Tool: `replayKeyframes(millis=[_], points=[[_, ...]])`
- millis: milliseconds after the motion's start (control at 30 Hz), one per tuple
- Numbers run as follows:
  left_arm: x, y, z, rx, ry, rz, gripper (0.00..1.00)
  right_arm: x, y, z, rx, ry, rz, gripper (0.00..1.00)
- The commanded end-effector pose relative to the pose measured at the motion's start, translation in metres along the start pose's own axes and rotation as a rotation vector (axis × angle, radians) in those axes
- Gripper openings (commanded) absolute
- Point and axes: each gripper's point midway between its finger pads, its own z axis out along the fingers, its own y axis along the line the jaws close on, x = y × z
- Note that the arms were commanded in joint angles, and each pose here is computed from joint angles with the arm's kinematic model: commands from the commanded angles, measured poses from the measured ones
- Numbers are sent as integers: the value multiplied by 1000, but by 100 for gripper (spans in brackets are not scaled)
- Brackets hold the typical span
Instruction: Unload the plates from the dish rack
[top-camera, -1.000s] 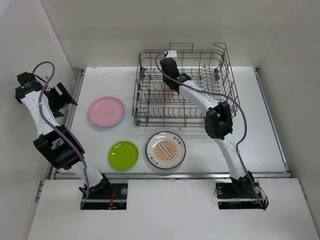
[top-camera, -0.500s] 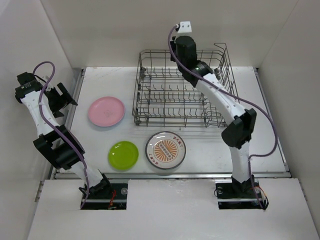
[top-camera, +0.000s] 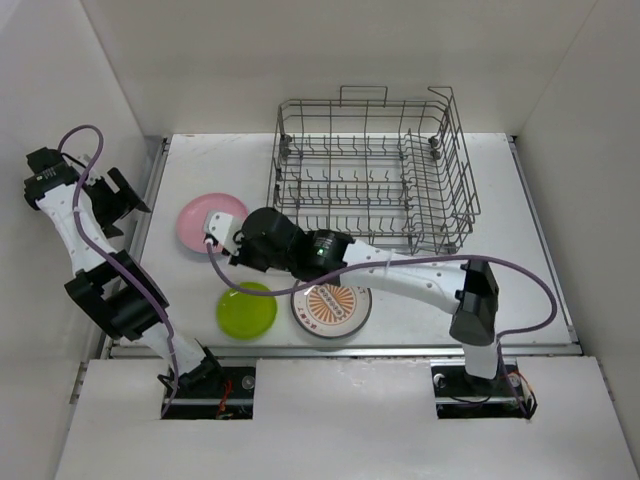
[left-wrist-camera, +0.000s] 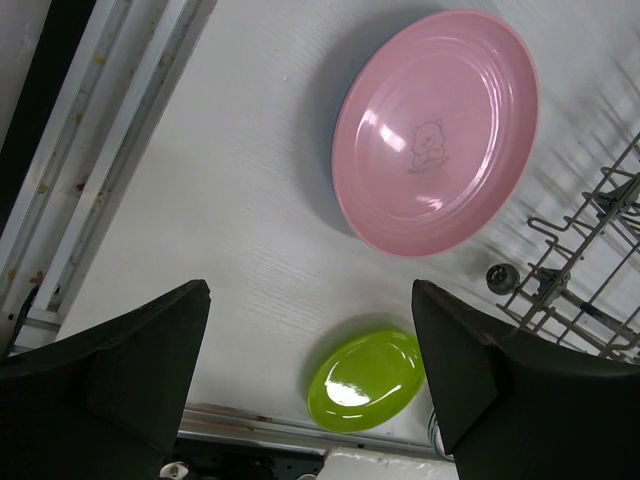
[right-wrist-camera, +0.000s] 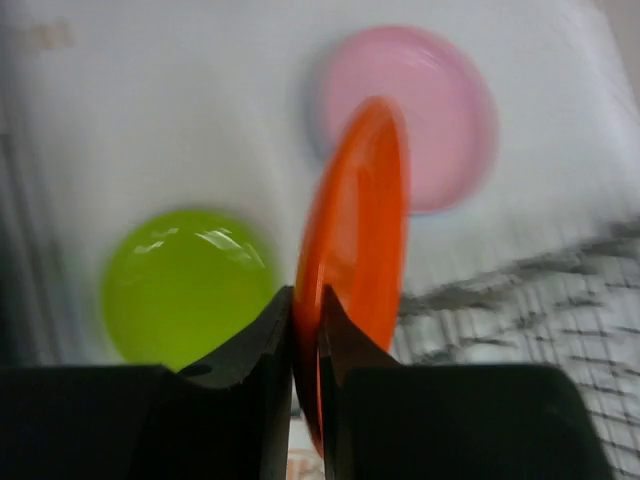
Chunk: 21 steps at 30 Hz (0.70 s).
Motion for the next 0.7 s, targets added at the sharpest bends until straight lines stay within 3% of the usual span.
replayKeyframes(millis=[0,100,233,333,500,667], points=[[-6,-5,-17,16,-44,1,80,-9,22,-20,-116,-5,-12,0],[-4,-8,-18,30,-44,2,81,-2,60,-12,-210,44,-15,0],[-1,-10,-24,44,-46,4,81,47,82,12,-186,222,-13,0],[4,-11,-22,61,-29,15,81,67,94,27,-113,284,-22,0],[11,-14,-24,78,-1,23,81,76,73,48,170,313,3,1],[19,-13,-25,78,19,46,81,93,89,51,212,358,-18,13]])
